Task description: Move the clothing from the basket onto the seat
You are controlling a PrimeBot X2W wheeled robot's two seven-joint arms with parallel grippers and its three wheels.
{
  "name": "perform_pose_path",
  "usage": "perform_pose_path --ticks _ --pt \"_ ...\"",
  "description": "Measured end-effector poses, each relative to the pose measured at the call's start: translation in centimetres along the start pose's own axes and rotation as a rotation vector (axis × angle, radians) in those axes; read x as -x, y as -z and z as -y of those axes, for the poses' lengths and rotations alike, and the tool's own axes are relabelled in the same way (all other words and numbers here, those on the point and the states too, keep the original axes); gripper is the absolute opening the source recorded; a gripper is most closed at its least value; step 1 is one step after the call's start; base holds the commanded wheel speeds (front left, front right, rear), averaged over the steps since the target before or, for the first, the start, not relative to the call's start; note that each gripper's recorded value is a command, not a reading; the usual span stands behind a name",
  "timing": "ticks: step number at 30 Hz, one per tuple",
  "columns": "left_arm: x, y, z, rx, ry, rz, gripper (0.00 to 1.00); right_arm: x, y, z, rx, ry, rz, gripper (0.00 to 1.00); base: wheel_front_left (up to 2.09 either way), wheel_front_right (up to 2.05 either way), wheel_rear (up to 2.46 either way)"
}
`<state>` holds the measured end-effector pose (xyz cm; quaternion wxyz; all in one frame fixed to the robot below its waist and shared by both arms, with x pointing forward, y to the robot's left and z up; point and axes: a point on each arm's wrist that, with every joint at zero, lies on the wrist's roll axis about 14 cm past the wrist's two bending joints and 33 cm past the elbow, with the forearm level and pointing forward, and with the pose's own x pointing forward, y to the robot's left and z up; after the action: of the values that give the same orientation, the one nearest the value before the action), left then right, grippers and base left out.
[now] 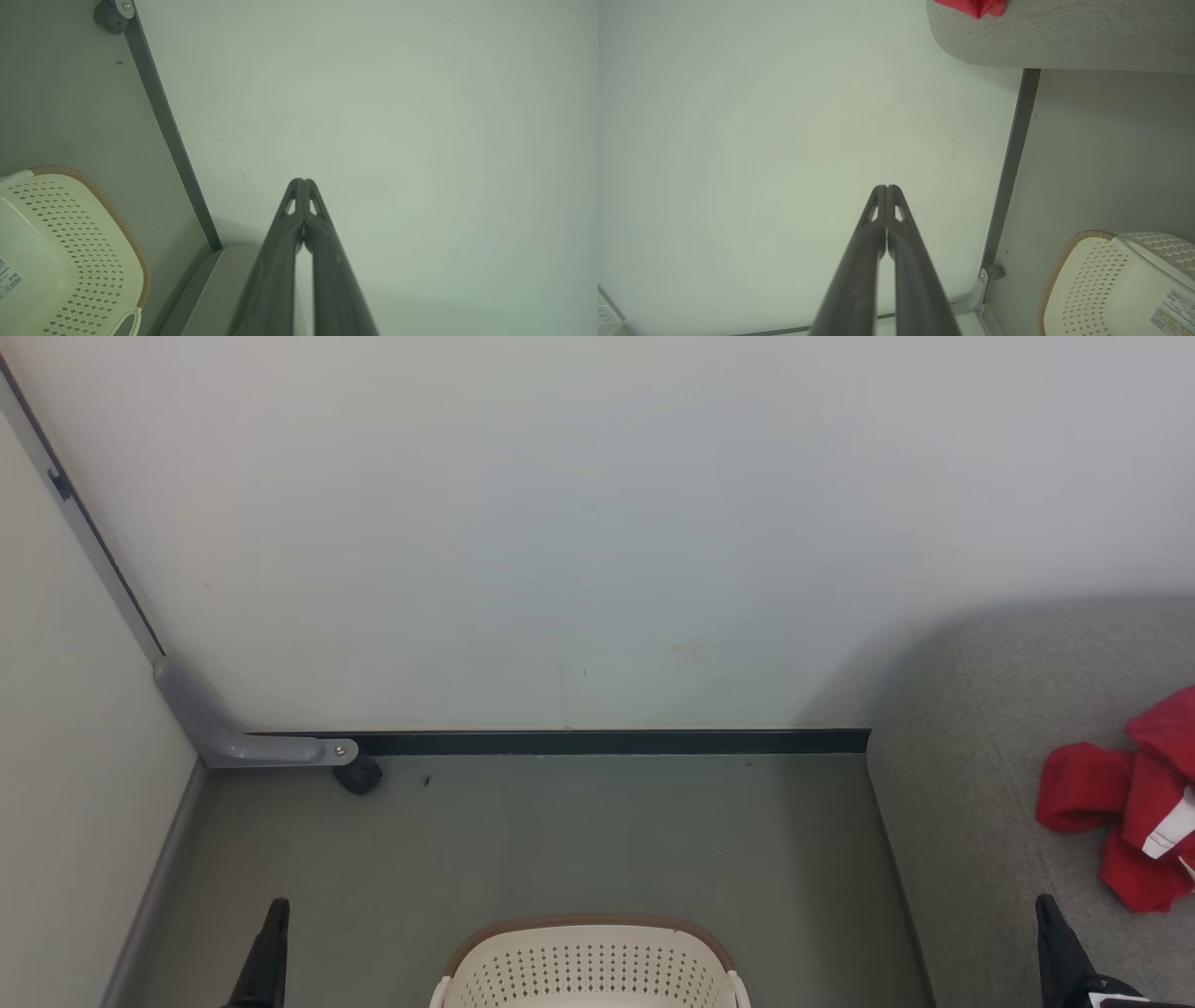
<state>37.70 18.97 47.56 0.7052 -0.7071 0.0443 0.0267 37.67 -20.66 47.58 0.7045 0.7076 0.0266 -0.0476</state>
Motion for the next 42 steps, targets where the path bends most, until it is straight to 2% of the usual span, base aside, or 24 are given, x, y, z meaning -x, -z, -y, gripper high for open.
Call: perform_pose_path --ticks 42 --pt "0.0 0.01 -0.02 0.0 -0.001 0.0 0.0 0.0 0.0 0.0 0.0 0.0 0.0 0.0 0.0 0.0 0.0"
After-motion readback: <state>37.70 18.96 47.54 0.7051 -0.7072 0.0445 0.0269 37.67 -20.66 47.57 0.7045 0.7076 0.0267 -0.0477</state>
